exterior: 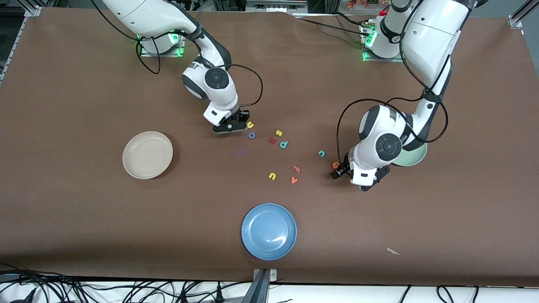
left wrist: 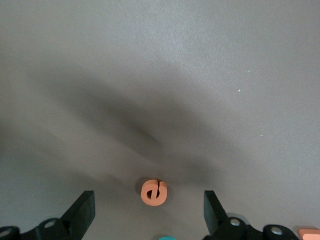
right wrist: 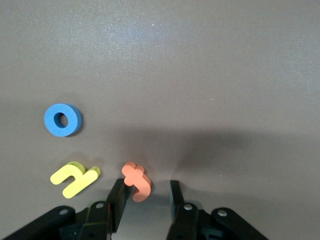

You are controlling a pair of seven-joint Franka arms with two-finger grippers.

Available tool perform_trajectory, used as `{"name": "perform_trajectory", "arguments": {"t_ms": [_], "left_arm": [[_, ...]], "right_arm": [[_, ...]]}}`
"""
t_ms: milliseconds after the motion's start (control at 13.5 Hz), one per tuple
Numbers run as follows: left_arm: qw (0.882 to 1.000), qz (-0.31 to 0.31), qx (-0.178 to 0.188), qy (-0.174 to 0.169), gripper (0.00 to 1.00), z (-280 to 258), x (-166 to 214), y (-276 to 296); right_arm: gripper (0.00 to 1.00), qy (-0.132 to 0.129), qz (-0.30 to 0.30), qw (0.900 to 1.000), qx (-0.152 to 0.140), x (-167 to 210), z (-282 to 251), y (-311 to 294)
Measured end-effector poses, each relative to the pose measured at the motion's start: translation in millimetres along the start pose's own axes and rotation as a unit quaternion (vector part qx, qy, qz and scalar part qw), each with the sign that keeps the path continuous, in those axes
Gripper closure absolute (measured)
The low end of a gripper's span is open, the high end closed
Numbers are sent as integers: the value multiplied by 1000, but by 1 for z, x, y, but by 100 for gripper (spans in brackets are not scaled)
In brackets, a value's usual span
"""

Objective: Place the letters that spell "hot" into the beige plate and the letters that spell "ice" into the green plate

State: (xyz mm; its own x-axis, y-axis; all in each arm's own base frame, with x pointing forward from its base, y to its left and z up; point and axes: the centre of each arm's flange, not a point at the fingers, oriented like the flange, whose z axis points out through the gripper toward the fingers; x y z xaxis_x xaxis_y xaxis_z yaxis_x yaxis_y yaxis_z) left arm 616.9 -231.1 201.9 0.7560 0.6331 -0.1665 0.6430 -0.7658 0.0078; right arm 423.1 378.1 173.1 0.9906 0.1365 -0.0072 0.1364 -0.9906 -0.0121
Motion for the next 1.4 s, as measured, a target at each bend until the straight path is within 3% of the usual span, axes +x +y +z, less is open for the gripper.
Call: {"name": "perform_trajectory", "arguments": {"t_ms": [370,591,813,887,1035,1109,1257,1405], "left_arm": [[998,0,18,59,9,32,-29,9],[998,-1,19,65,11,39,-34,8],[998,-5,16,68,40,37,-29,6],[998,-5,16,68,40,37,-29,6],[998,-4,12,69,56,35,-29,8],[998,-4,12,69,56,35,-29,8],[997,-4,11,70,70,34,-29,8],[997,-4,11,70,71,34,-29,8]], "right_arm": [[72,2,1,1000,0,1,-2,0],[80,2,1,1000,0,1,-2,1],[81,5,2,1000,1,3,-4,0],[81,9,4,1000,2,6,-8,2],[81,17,13,1000,-12,19,-26,18],[81,24,19,999,-20,28,-41,30],[81,34,24,999,-34,43,-71,56],[81,29,17,999,-43,52,-99,81]]}}
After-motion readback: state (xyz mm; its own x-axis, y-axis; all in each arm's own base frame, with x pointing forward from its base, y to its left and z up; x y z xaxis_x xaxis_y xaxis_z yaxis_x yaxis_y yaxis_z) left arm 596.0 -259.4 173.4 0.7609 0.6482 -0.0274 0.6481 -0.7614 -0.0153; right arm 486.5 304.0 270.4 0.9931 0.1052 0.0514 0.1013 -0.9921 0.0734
